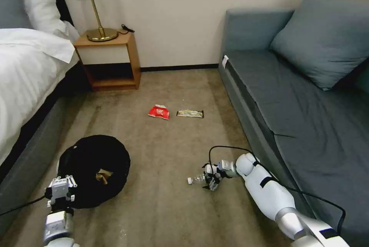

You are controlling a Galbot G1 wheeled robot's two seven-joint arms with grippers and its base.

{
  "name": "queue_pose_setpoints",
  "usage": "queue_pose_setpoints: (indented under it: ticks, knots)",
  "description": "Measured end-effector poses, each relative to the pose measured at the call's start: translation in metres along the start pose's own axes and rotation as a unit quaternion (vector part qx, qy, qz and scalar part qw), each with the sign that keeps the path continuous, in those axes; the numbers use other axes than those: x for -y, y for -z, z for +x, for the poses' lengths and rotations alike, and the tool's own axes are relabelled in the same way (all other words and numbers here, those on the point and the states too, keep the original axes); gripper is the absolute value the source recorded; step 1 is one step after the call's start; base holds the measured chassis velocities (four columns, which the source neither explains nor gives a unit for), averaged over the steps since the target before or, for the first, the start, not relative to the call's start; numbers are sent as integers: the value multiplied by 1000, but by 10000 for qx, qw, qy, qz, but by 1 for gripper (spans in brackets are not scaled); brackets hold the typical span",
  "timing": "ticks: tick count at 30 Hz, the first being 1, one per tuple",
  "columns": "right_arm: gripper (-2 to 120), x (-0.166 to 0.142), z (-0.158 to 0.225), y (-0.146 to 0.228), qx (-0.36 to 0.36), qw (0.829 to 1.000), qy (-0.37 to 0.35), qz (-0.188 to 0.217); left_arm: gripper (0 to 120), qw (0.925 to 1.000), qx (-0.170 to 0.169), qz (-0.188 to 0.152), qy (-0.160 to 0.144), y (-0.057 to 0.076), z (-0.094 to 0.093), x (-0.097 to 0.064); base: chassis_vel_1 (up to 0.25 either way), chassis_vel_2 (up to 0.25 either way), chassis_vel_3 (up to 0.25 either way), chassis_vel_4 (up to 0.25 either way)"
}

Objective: Pick up the trash bin, then pick up the garbage on the floor and place it into the trash bin.

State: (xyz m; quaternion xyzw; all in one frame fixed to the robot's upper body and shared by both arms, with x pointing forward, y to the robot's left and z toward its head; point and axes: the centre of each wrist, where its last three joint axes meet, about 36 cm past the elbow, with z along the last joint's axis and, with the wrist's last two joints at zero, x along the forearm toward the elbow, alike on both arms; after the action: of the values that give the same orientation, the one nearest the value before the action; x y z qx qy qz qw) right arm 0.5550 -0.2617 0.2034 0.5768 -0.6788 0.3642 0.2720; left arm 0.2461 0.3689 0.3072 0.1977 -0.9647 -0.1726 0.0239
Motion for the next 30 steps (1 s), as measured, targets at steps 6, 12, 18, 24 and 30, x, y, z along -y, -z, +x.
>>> queue_pose_setpoints:
  ticks: [6,12,18,24,30]
  knots:
    - [86,-6,-6,-5,50,9999,-90,-67,6,10000,16,-26,2,0,0,2,0,0,0,0]
    - [63,-7,-8,-3,95,9999,-81,-27,6,10000,36,-30,16,1,3,1,0,0,0,0]
    - [45,-6,-7,-2,179,9998,-32,26,6,10000,27,-45,12,0,7,-1,0,0,0,0]
    - [29,0,1,4,282,9994,43,179,6,10000,23,-28,23,-1,10,-1,0,0,0,0]
    - [25,16,18,37,945,9940,-175,516,6,10000,72,-7,36,4,11,-2,0,0,0,0]
